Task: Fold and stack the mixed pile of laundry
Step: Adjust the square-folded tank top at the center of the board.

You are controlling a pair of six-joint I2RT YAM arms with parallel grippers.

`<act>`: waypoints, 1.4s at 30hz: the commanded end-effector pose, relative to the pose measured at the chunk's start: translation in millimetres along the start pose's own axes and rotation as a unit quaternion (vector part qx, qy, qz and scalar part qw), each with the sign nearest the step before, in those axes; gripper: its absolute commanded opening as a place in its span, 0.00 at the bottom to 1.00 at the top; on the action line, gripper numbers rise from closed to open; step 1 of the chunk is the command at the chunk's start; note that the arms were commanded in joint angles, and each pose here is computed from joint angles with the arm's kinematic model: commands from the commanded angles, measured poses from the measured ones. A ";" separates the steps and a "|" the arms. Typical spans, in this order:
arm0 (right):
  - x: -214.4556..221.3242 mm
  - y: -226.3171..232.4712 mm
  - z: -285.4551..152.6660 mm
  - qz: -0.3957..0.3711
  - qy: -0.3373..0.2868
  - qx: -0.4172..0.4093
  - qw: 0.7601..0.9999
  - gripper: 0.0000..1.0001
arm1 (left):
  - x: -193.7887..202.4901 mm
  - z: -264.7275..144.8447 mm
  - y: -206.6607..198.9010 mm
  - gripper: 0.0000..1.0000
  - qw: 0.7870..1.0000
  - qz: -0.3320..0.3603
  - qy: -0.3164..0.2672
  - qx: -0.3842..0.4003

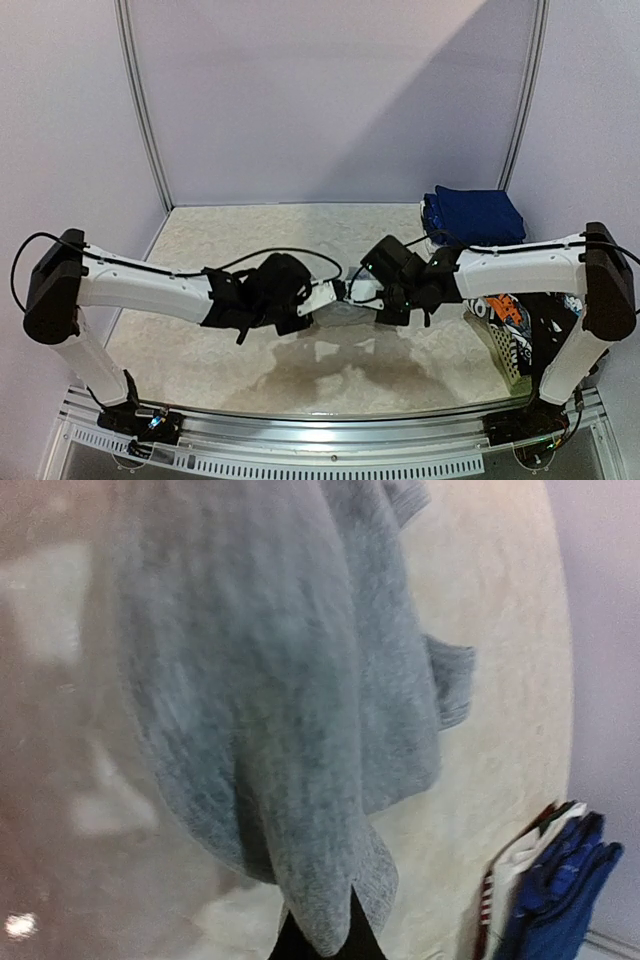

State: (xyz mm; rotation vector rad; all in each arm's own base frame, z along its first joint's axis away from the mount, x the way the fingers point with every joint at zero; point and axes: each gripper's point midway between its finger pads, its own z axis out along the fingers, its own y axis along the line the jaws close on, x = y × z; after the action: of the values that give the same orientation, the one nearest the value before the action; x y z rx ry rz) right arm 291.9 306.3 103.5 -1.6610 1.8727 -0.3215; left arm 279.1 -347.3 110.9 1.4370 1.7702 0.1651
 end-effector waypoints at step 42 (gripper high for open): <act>17.0 -62.7 36.5 0.582 -0.086 -0.153 0.794 0.64 | 32.3 30.2 34.7 0.55 0.915 -0.395 -0.025 0.080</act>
State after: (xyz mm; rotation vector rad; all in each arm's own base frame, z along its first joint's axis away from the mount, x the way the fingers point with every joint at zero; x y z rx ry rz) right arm 344.2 270.9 116.9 -0.4384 2.4503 0.4989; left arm 304.6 -308.7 92.4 0.7965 2.1969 -0.3188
